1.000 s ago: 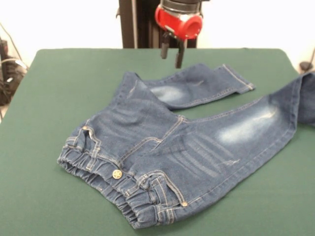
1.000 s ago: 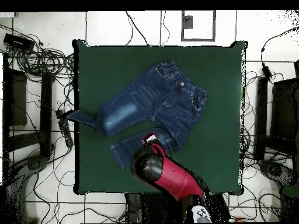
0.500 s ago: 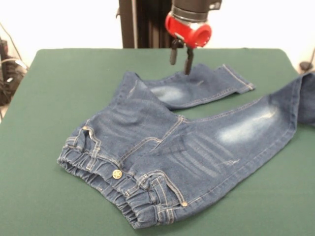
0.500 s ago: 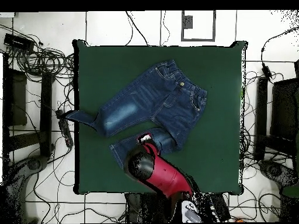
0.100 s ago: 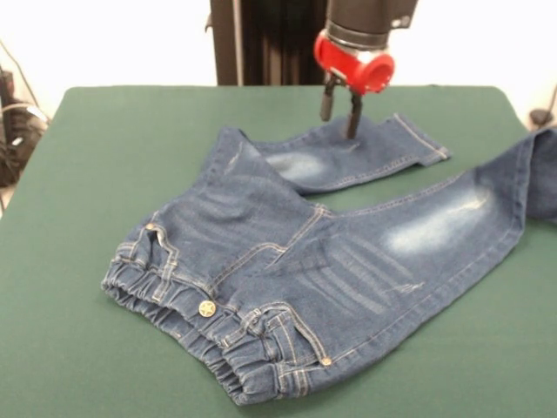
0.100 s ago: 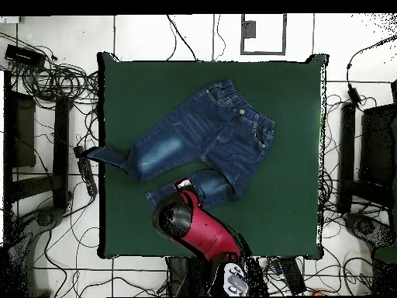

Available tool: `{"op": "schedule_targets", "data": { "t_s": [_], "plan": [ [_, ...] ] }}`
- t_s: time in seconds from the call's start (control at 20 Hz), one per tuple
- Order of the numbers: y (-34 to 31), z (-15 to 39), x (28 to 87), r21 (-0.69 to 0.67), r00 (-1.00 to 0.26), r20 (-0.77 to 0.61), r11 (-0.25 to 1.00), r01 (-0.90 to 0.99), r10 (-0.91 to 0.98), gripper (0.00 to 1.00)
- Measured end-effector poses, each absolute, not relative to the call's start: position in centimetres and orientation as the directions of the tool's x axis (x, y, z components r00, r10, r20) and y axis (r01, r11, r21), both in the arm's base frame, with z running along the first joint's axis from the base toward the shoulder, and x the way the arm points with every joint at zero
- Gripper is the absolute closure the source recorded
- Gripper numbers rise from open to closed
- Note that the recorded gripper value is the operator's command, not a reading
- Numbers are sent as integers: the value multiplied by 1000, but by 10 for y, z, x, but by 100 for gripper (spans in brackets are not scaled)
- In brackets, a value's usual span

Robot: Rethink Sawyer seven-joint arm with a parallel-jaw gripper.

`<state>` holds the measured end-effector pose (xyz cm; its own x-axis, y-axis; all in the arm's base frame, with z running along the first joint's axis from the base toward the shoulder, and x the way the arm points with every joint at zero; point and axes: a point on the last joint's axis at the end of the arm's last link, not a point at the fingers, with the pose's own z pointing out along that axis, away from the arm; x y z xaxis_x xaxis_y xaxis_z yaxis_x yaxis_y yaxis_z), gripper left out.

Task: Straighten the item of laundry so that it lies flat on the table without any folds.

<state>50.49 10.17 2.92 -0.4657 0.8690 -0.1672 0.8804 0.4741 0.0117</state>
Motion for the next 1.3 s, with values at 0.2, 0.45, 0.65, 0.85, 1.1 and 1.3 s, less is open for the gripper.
{"op": "schedule_targets", "data": {
  "t_s": [0.2,0.45,0.65,0.85,1.1,1.3],
  "plan": [
    [117,21,501,8,-422,-162,429,903,892,0],
    [131,10,494,0,-370,-161,375,927,915,0],
    [139,0,488,-9,-333,-165,336,942,928,0],
    [145,-6,484,-10,-311,-173,314,949,934,0],
    [149,-12,482,-7,-295,-185,299,954,938,0],
    [157,-21,480,-11,-282,-193,285,958,940,0]
  ]
}}
